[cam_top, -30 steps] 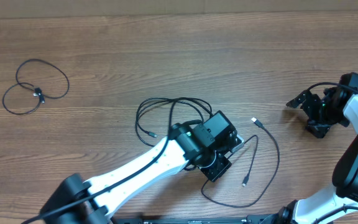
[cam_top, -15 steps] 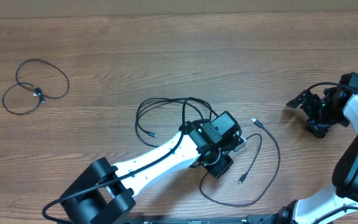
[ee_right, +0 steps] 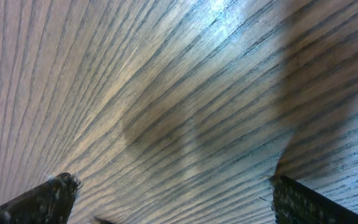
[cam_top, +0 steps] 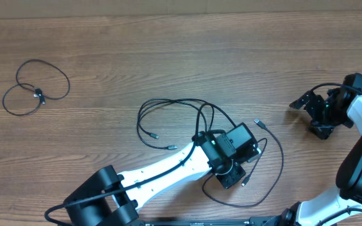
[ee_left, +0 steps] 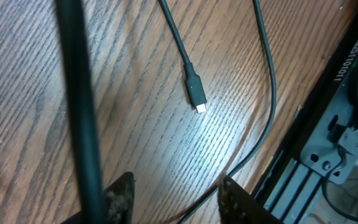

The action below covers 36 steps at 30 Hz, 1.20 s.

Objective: Untangle cables

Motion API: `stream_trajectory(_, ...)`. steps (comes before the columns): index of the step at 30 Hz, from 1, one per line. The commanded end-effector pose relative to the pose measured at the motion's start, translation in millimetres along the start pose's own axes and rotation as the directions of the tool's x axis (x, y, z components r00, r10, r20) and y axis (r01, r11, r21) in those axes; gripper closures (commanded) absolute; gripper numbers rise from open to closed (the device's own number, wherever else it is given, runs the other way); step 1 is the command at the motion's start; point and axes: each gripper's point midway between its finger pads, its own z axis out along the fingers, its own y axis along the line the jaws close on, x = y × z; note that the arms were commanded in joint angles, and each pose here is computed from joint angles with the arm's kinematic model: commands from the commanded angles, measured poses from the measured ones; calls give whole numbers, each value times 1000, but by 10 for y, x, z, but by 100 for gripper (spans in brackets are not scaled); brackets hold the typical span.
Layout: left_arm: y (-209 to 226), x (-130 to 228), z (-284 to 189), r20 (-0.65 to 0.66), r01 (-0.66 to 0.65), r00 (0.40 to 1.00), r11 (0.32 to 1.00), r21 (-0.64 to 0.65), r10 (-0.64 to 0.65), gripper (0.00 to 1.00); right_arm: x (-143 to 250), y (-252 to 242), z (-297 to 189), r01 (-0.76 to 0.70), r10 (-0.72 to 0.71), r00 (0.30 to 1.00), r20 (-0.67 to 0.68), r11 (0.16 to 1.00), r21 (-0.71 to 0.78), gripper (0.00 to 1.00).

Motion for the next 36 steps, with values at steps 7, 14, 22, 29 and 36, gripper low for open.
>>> stream_trajectory(7, 173, -78, -33, 23, -29, 999, 985, -168, 33, 0, -88, 41, -45, 12, -12, 1000, 24, 1000, -6, 0)
stream_trajectory(14, 187, -360, -366, 79, 1, 997, 972, -237, 18, 0, -88, 41, -45, 12, -12, 1000, 24, 1000, -6, 0)
stream_trajectory(22, 59, -733, -661, 196, 43, 981, 976, -214, 0, 0, -88, 41, -45, 12, -12, 1000, 24, 1000, -6, 0)
stream_trajectory(29, 52, -787, -595, 226, 130, 970, 973, -188, -86, 46, -88, 41, -45, 12, -12, 1000, 24, 1000, -6, 0)
stream_trajectory(36, -49, -756, -218, 155, 150, 979, 983, -108, -132, 63, -88, 41, -45, 12, -12, 1000, 24, 1000, -6, 0)
